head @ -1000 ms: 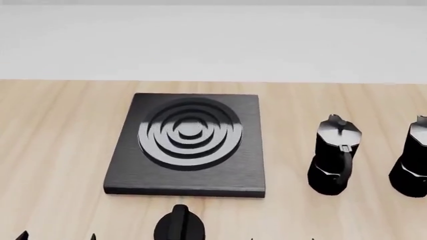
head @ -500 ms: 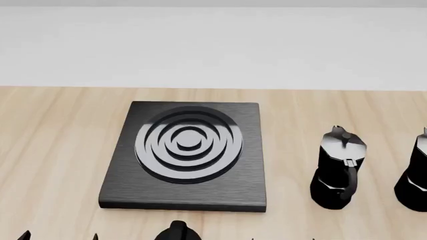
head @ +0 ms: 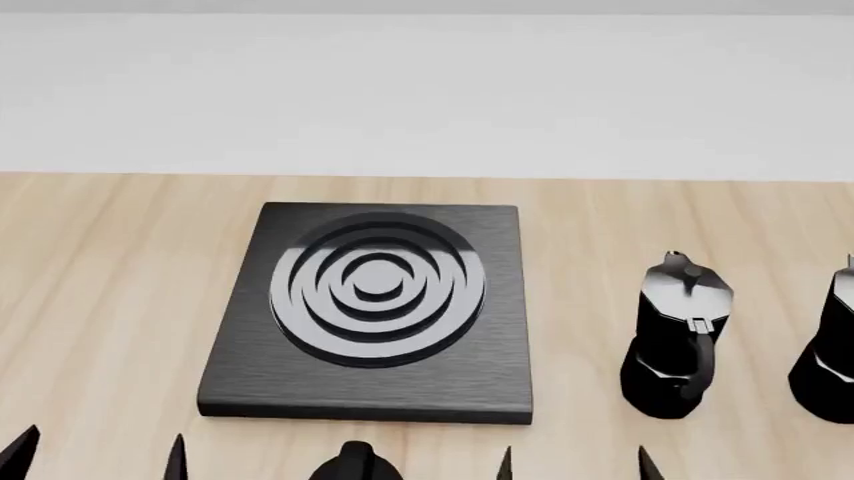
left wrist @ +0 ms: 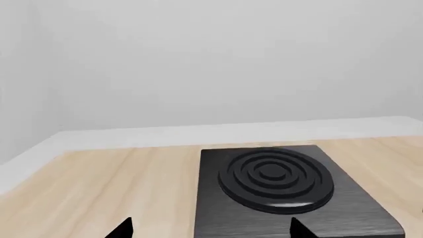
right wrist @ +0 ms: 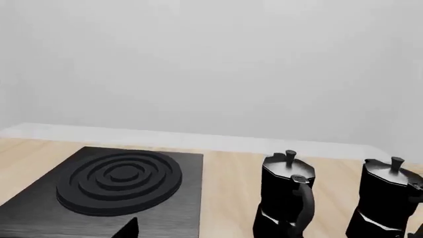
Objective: Put the right moka pot on the stove.
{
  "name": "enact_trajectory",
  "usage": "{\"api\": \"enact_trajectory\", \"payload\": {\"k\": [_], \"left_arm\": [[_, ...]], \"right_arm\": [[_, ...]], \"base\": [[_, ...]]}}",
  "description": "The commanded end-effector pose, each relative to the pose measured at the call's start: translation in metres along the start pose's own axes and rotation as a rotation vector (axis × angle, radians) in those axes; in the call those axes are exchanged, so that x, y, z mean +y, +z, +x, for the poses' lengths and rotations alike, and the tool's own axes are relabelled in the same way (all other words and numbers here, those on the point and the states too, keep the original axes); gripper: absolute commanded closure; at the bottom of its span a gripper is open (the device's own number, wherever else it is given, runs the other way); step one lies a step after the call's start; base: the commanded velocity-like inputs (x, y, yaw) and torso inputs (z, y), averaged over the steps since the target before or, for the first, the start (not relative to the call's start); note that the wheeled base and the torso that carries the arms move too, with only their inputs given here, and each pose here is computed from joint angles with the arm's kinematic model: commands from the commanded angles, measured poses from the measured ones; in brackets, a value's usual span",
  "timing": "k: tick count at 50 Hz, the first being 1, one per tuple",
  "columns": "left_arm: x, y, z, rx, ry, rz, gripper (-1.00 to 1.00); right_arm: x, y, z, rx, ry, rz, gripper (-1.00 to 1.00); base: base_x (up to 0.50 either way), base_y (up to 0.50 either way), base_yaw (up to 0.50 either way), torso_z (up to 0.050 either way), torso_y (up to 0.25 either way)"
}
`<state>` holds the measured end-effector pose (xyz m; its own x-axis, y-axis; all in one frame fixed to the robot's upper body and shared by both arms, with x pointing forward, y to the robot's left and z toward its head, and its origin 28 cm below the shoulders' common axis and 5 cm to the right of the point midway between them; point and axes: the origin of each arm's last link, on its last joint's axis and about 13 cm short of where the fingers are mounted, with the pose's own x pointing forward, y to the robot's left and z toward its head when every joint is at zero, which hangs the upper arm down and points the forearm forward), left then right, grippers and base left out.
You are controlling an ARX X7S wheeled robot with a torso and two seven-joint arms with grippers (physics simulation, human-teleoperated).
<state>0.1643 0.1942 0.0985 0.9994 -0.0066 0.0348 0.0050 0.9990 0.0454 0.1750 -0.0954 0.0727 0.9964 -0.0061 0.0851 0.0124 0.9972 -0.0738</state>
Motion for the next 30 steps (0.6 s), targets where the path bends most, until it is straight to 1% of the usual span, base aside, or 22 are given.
{"api": "enact_trajectory", "payload": {"k": [1,3,4,5,6,7,9,12,13,16,17,20,21,30], "left_arm": [[0.001,0.036,-0.005,-0.043,0.007,0.021,-1.0],[0.0,0.04,-0.007,-0.03,-0.007,0.013,-1.0],[0.0,0.044,-0.008,-0.04,-0.005,0.034,-1.0],[0.0,0.046,-0.009,-0.035,-0.008,0.028,-1.0],[-0.001,0.051,-0.011,-0.023,-0.047,-0.015,-1.0],[-0.001,0.055,-0.011,-0.034,-0.01,0.027,-1.0],[-0.001,0.062,-0.009,-0.055,-0.015,0.019,-1.0],[-0.002,0.075,-0.01,-0.075,-0.011,0.043,-1.0],[-0.003,0.079,-0.01,-0.076,-0.016,0.035,-1.0],[-0.004,0.088,-0.012,-0.098,-0.017,0.047,-1.0],[-0.004,0.09,-0.012,-0.099,-0.019,0.05,-1.0],[-0.004,0.091,-0.012,-0.107,-0.022,0.052,-1.0],[-0.004,0.088,-0.012,-0.111,-0.014,0.06,-1.0],[-0.004,0.085,-0.011,-0.102,-0.016,0.052,-1.0]], "right_arm": [[-0.001,0.03,-0.005,-0.038,-0.002,-0.006,-1.0],[-0.001,0.034,-0.006,-0.042,0.0,-0.01,-1.0],[-0.001,0.038,-0.007,-0.048,0.002,-0.012,-1.0],[-0.002,0.04,-0.006,-0.05,-0.002,-0.014,-1.0],[-0.002,0.043,-0.006,-0.058,-0.002,-0.012,-1.0],[-0.003,0.047,-0.006,-0.065,-0.002,-0.008,-1.0],[-0.003,0.05,-0.006,-0.07,0.003,-0.012,-1.0],[-0.003,0.058,-0.005,-0.075,0.007,-0.008,-1.0],[-0.003,0.062,-0.005,-0.075,0.011,-0.008,-1.0],[-0.004,0.069,-0.006,-0.092,0.01,-0.006,-1.0],[-0.004,0.069,-0.006,-0.091,0.011,0.007,-1.0],[-0.004,0.07,-0.006,-0.089,0.009,0.007,-1.0],[-0.004,0.07,-0.004,-0.083,-0.012,-0.006,-1.0],[-0.004,0.069,-0.002,-0.084,-0.005,-0.013,-1.0]], "base": [[0.0,0.0,0.0,0.0,0.0],[0.0,0.0,0.0,0.0,0.0],[0.0,0.0,0.0,0.0,0.0],[0.0,0.0,0.0,0.0,0.0],[0.0,0.0,0.0,0.0,0.0],[0.0,0.0,0.0,0.0,0.0],[0.0,0.0,0.0,0.0,0.0],[0.0,0.0,0.0,0.0,0.0],[0.0,0.0,0.0,0.0,0.0],[0.0,0.0,0.0,0.0,0.0],[0.0,0.0,0.0,0.0,0.0],[0.0,0.0,0.0,0.0,0.0],[0.0,0.0,0.0,0.0,0.0],[0.0,0.0,0.0,0.0,0.0]]}}
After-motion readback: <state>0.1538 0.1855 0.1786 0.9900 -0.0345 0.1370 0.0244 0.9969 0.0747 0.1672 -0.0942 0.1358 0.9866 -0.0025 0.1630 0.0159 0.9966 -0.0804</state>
